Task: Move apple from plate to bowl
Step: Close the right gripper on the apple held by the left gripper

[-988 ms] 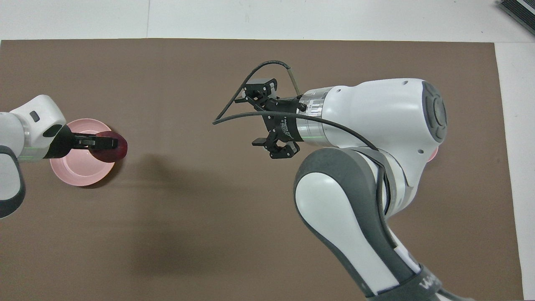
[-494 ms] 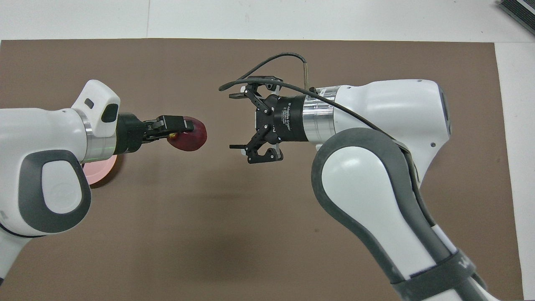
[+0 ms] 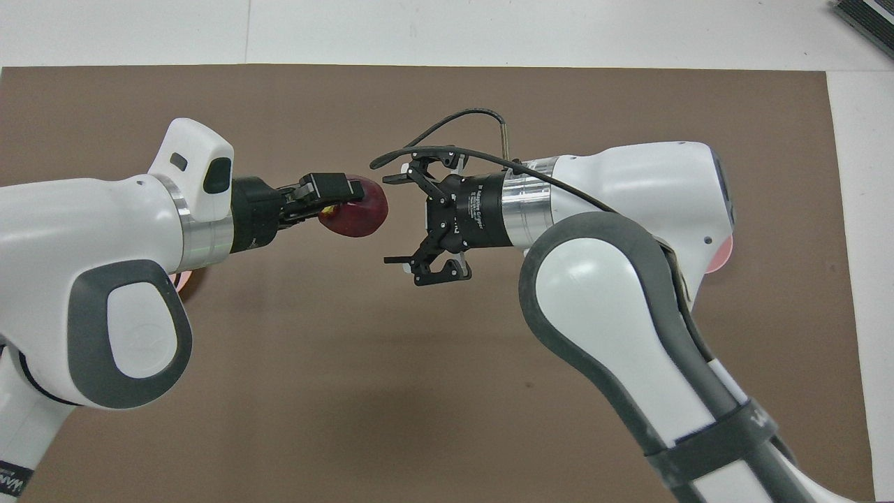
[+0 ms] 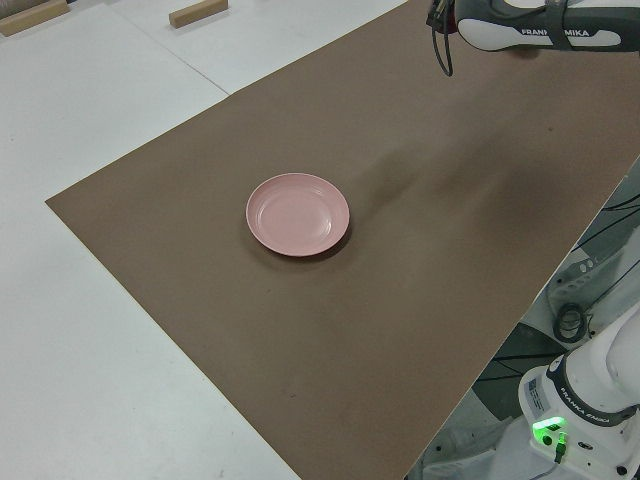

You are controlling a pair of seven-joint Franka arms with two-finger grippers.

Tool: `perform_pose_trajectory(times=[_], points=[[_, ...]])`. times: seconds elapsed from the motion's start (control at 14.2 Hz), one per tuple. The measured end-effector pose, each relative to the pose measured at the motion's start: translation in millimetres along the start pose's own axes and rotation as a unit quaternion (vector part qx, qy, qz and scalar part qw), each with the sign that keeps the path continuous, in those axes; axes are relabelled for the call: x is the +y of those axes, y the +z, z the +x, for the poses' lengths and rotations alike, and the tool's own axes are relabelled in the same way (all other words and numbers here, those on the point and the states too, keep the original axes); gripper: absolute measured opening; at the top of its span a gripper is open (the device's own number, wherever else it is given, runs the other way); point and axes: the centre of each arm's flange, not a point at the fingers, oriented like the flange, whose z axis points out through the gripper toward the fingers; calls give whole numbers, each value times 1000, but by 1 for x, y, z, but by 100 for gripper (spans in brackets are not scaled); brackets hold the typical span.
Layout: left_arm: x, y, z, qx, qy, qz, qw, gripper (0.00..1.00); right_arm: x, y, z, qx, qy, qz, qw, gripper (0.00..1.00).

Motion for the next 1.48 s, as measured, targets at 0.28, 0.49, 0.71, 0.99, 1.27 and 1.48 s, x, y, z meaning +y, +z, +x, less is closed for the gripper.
perform_pose_trajectory(times=[0.28,0.49,0.71,0.99,1.27,1.48], points=[[20,-1,-11,-3,-8,-8,1000,65,-1,-2,1,0,-2,2,1000,100],[32,3,-22,-10,-9,-11,1000,65,-2,-3,1,0,-3,4,1000,100],[47,2,-32,-13,-12,-17,1000,65,0,0,0,-1,-4,0,1000,100],[54,-6,-34,-10,-11,-21,1000,65,0,-1,-1,-1,-8,1,1000,100],[53,-10,-34,-13,-14,-21,1000,65,0,-1,-2,-2,-15,2,1000,83],[53,-11,-34,-13,-15,-21,1000,65,0,-1,-2,-2,-15,1,1000,83]])
